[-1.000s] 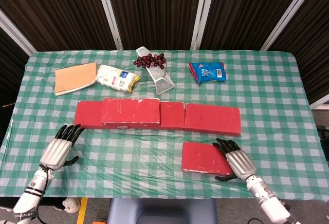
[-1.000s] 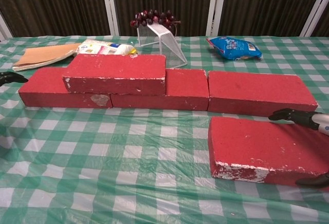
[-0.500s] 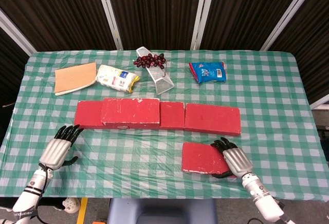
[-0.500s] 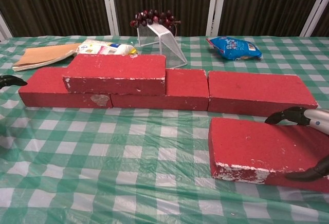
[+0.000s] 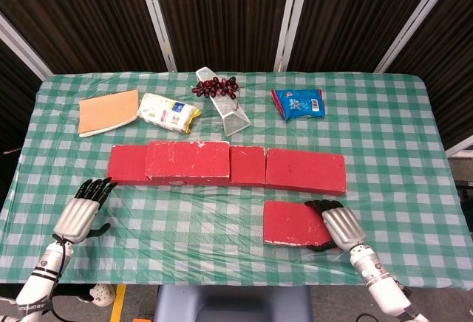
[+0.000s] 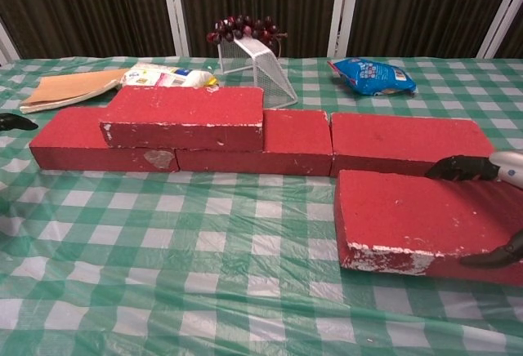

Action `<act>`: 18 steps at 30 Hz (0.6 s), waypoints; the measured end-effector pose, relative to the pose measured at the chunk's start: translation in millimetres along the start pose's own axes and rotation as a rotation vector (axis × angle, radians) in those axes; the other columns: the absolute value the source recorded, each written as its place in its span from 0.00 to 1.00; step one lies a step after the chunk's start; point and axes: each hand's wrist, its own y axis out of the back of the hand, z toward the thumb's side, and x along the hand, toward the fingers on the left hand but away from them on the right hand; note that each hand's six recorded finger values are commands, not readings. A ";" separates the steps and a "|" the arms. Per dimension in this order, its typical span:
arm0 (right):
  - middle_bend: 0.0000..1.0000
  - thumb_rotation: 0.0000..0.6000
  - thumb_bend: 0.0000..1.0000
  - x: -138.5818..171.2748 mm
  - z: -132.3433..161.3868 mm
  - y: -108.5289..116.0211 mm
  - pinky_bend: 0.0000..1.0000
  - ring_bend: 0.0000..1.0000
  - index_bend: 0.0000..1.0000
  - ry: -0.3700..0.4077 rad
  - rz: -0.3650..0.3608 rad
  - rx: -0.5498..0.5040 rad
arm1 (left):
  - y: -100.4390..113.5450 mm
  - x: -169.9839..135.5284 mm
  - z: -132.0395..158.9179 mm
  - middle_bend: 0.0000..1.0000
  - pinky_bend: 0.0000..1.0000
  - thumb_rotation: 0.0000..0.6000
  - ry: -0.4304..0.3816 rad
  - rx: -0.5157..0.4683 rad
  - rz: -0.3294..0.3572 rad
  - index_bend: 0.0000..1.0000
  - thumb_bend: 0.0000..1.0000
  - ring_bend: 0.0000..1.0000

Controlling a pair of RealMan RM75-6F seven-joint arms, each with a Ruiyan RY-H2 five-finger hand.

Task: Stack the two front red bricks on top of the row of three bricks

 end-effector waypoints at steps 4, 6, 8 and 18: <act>0.43 1.00 0.14 -3.1 1.5 21.2 0.40 0.32 0.54 0.022 -0.035 -0.006 | 0.9 -0.8 -1.2 0.00 0.03 1.00 0.005 0.003 0.006 0.00 0.26 0.00; 0.43 1.00 0.14 -9.5 4.0 37.8 0.40 0.32 0.54 0.041 -0.058 -0.003 | 1.0 -0.7 -1.8 0.00 0.03 1.00 0.008 0.005 0.007 0.00 0.26 0.00; 0.43 1.00 0.14 -17.5 7.1 51.8 0.40 0.32 0.54 0.059 -0.072 -0.001 | 0.9 -0.4 -2.7 0.00 0.03 1.00 0.014 0.008 0.007 0.00 0.26 0.00; 0.43 1.00 0.15 -89.4 23.2 127.8 0.40 0.32 0.52 0.106 -0.119 -0.002 | 1.6 2.2 -8.2 0.00 0.03 1.00 0.054 0.021 0.020 0.00 0.26 0.00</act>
